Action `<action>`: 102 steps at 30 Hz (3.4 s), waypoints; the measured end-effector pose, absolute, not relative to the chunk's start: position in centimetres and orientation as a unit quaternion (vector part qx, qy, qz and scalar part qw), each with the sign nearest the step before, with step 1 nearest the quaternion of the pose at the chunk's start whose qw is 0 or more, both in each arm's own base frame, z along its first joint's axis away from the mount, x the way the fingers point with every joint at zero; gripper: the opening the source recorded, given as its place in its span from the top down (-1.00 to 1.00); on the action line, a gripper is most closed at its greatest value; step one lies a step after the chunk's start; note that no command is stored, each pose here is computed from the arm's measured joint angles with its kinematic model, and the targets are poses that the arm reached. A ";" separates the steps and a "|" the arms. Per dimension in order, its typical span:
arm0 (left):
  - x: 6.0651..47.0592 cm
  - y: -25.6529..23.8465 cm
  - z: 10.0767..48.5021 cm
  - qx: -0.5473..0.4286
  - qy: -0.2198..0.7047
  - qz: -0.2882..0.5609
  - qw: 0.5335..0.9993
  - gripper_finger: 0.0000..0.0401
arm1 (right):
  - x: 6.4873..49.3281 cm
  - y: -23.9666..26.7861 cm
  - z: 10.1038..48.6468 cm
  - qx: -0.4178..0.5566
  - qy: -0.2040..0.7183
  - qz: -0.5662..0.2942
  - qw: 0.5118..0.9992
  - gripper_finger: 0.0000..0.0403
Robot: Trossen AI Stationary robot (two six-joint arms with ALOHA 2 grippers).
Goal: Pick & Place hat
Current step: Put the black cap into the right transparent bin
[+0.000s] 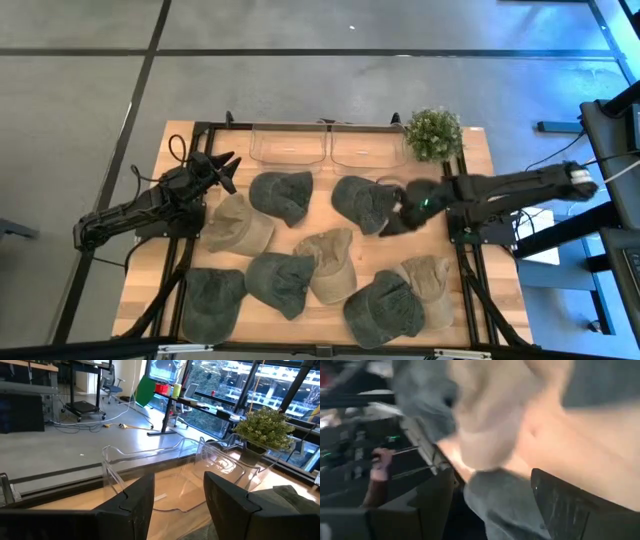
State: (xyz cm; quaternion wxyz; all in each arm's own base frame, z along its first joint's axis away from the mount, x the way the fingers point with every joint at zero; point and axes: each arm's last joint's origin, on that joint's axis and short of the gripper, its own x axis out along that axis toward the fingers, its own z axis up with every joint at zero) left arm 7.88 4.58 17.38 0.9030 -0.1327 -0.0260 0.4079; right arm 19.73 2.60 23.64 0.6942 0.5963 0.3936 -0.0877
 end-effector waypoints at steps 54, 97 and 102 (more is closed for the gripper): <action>7.9 4.6 17.4 -0.132 -0.026 0.408 0.903 0.17 | 21.9 6.3 12.2 0.554 0.146 -0.392 0.720 0.39; 7.9 4.6 17.4 -0.132 -0.026 0.408 0.903 0.18 | 19.7 -2.5 43.0 0.041 0.325 -0.329 0.886 0.91; 7.9 4.6 17.4 -0.132 -0.026 0.408 0.903 0.17 | 19.7 -5.4 43.1 -0.042 0.402 -0.283 0.870 0.91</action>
